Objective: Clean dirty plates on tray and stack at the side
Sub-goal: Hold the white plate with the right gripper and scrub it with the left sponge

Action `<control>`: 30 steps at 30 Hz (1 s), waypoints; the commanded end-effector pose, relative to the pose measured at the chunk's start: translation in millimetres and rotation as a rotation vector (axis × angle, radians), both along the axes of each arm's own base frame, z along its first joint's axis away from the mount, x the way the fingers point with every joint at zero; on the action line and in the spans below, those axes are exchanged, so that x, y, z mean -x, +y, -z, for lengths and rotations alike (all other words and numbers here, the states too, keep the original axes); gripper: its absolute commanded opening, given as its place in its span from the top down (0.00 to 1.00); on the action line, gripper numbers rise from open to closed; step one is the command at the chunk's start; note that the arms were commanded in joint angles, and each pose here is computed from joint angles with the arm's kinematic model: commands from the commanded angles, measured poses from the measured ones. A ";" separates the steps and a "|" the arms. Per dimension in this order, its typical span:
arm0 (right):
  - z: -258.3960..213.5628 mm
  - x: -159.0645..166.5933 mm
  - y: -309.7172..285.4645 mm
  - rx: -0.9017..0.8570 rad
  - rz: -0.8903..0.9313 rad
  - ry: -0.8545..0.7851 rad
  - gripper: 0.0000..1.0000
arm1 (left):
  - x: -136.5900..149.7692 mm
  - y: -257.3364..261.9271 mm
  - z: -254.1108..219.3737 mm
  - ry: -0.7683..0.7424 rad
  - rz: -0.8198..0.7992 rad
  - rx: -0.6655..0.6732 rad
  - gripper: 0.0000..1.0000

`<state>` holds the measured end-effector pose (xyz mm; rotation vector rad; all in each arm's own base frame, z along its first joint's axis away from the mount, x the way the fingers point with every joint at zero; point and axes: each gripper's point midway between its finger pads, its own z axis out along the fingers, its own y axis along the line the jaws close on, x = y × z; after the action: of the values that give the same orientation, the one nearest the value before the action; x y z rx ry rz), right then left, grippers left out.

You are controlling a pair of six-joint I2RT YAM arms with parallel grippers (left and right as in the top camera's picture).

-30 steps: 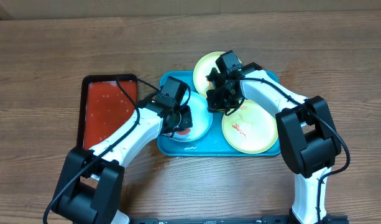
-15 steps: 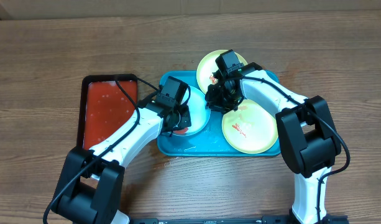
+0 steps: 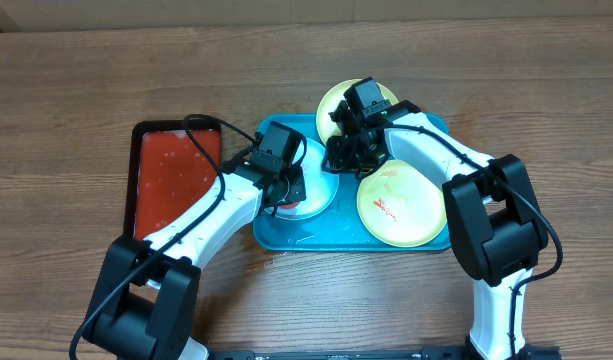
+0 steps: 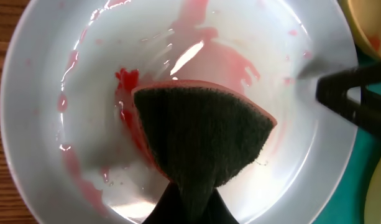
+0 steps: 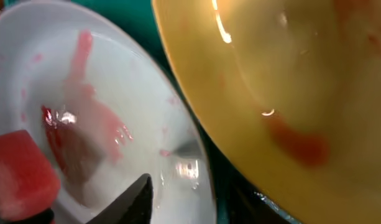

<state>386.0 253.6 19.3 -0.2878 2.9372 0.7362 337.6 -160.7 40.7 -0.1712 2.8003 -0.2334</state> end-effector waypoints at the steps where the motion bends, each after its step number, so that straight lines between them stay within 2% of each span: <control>1: -0.3 -4.1 1.9 0.017 -0.066 -0.050 0.85 | -1.2 -0.1 4.1 0.001 -0.011 -0.013 0.96; 4: 0.1 -2.4 2.8 0.018 -0.060 -0.041 0.96 | -1.6 -0.5 3.9 -0.001 -0.011 -0.012 0.96; 11: 0.7 0.9 -4.7 0.051 0.091 0.043 0.96 | -3.0 -3.6 2.9 -0.008 0.004 0.000 0.96; 15: -5.6 -2.2 -15.2 0.102 0.158 0.032 0.96 | -10.0 -16.5 -1.9 -0.035 0.024 0.064 0.96; 21: -17.6 -4.3 -25.5 0.147 0.199 0.003 0.96 | -17.4 -17.6 0.6 -0.059 0.018 0.062 0.96; 25: -13.7 -4.8 -38.1 0.216 0.217 -0.010 0.96 | -21.4 -20.4 19.5 -0.041 0.017 0.059 0.96; 30: -13.6 -2.7 -37.3 0.214 0.213 -0.001 0.96 | -24.8 -26.4 35.8 -0.026 0.024 0.076 0.96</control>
<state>379.7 220.3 18.0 -0.0012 3.0337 0.4458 362.4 -179.1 13.4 -0.1587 2.7565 -0.3122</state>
